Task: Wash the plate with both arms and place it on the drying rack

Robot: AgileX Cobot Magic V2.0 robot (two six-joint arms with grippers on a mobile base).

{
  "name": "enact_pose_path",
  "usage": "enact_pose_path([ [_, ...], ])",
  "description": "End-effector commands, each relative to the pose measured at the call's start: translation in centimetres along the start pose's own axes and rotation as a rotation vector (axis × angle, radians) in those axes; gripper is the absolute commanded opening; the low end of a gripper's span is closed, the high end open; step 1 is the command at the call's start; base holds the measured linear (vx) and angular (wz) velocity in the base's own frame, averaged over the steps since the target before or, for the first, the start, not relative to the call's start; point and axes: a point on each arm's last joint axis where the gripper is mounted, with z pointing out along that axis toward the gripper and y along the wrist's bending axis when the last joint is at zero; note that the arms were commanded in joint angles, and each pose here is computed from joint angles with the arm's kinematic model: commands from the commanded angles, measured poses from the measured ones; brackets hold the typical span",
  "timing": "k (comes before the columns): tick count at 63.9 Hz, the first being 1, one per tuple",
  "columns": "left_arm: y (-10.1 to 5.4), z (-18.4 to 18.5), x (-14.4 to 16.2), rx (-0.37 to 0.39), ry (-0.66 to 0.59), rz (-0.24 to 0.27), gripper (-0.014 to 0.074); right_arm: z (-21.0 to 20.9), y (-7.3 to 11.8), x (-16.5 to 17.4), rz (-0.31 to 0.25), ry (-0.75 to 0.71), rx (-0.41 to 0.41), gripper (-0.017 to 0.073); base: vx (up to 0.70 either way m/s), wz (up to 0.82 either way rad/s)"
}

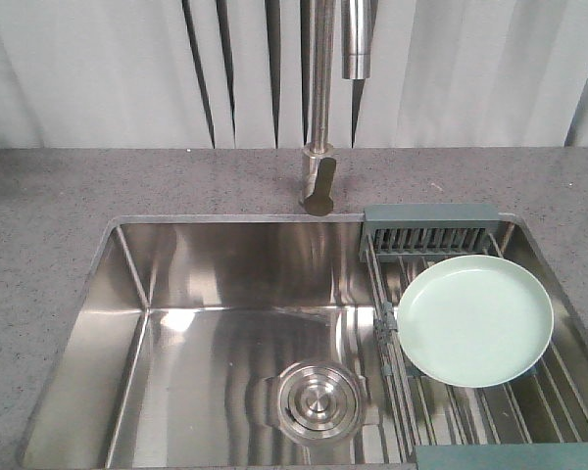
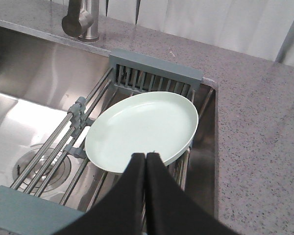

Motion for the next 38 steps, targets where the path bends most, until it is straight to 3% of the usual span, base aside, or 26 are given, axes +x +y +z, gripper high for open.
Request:
enact_pose_path([
  [1, -0.1, -0.2, -1.2, -0.011, -0.2, -0.004, -0.0006, -0.3, -0.2, -1.4, -0.008, -0.089, 0.017, -0.0002, 0.0, 0.0],
  [9, 0.0, -0.4, -1.9, -0.027, -0.277, -0.003, -0.0006, -0.3, -0.2, -1.4, -0.008, -0.089, 0.017, -0.0002, 0.0, 0.0],
  [38, 0.2, -0.1, -0.9, -0.05, -0.165, -0.038, -0.0006, -0.3, -0.2, -1.4, -0.008, -0.089, 0.017, -0.0002, 0.0, 0.0],
])
